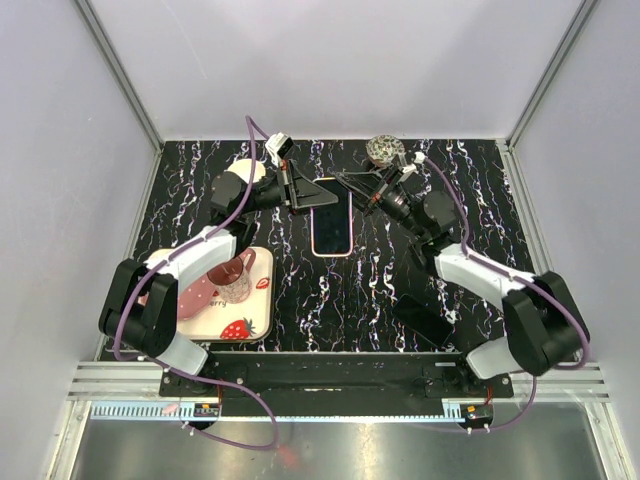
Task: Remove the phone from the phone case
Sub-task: Remove the phone case from the phone.
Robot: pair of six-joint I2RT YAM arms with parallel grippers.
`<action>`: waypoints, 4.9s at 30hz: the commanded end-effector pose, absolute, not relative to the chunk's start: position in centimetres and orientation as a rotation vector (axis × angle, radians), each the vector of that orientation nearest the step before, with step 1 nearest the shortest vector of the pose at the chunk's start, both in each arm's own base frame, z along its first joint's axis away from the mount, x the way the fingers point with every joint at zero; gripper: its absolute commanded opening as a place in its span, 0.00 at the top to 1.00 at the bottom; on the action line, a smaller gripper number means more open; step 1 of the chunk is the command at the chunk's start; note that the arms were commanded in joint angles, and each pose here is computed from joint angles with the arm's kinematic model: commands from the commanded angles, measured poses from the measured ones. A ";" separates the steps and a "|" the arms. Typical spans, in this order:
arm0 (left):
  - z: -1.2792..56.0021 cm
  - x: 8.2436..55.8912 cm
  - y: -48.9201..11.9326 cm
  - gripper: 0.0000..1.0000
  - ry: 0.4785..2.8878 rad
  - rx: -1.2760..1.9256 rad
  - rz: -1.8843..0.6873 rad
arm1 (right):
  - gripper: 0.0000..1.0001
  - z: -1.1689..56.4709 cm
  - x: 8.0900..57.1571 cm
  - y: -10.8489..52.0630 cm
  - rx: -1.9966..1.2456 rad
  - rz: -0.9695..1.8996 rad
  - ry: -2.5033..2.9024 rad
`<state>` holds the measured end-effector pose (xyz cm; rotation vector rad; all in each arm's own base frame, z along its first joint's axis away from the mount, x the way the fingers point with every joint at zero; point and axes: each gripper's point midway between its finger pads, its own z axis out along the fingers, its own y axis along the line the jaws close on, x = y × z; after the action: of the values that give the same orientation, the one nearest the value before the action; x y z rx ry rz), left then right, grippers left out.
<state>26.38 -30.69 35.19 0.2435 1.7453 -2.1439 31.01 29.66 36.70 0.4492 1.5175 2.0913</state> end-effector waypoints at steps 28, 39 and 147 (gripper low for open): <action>47.0 15.6 -27.0 1.00 1.054 1.025 -1.905 | 1.00 43.4 31.8 25.2 0.853 2.746 0.866; 49.0 12.7 -25.6 1.00 0.957 1.113 -1.846 | 0.98 43.2 32.3 25.4 0.859 2.763 0.859; 35.9 25.7 -30.1 1.00 1.788 0.266 -1.955 | 1.00 35.4 26.5 28.8 0.169 1.693 1.654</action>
<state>26.14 -29.82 32.73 0.1584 1.9128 -1.9556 26.75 29.13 32.39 0.2016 1.7323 1.6819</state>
